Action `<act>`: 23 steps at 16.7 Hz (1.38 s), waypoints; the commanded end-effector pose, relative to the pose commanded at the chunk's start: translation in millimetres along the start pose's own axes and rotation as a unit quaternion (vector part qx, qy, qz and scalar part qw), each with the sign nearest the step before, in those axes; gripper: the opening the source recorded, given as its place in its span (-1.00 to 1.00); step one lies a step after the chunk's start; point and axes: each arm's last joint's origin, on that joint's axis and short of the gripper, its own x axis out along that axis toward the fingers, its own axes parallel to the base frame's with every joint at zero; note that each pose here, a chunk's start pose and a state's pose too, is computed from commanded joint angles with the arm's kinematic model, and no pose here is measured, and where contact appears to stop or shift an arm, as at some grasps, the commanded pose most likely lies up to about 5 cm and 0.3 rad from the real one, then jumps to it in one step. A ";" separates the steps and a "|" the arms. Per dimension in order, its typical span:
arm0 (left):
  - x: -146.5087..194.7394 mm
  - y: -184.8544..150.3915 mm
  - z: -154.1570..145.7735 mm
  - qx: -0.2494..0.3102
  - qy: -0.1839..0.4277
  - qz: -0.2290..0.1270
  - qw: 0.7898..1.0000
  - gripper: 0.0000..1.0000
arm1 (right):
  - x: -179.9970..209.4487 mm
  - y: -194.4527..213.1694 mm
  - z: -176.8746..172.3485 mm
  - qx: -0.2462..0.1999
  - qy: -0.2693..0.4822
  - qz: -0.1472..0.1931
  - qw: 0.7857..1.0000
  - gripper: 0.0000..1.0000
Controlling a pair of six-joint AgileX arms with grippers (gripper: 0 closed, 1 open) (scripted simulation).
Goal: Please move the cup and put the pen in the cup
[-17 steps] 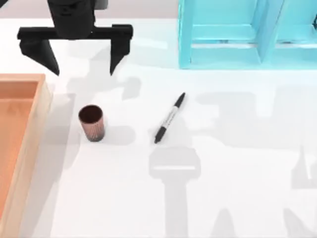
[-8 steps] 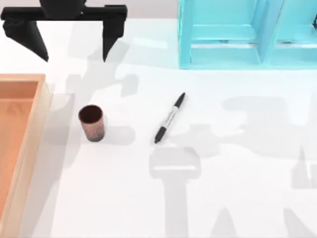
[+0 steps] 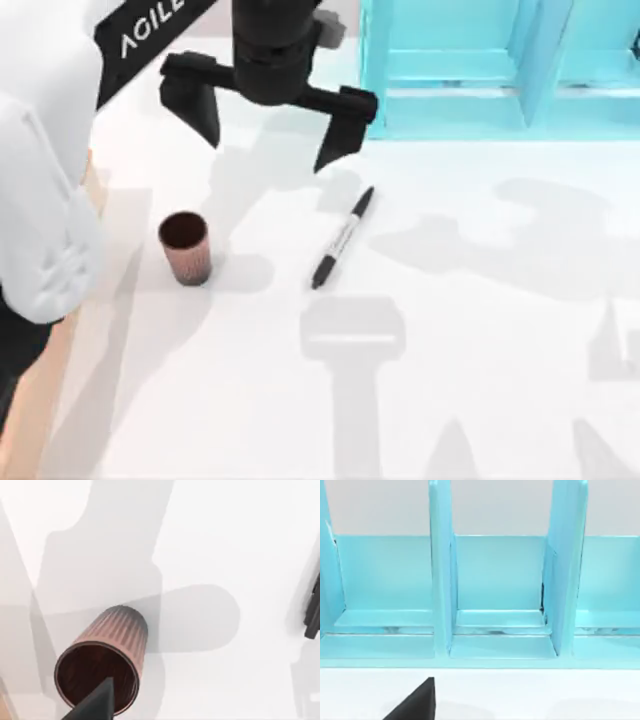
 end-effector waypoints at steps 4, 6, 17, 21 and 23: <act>53.3 -83.0 -0.9 0.097 -0.028 0.034 0.994 1.00 | 0.0 0.0 0.0 0.000 0.000 0.000 1.000 1.00; 60.4 -92.1 -2.3 0.108 -0.030 0.039 0.993 1.00 | 0.0 0.0 0.0 0.000 0.000 0.000 1.000 1.00; 124.1 -88.7 5.0 0.108 -0.030 0.039 0.993 1.00 | 0.0 0.0 0.0 0.000 0.000 0.000 1.000 1.00; 158.5 -85.2 4.7 0.108 -0.030 0.039 0.993 1.00 | 0.0 0.0 0.0 0.000 0.000 0.000 1.000 1.00; 159.9 -85.0 4.5 0.108 -0.030 0.039 0.993 1.00 | 0.0 0.0 0.0 0.000 0.000 0.000 1.000 1.00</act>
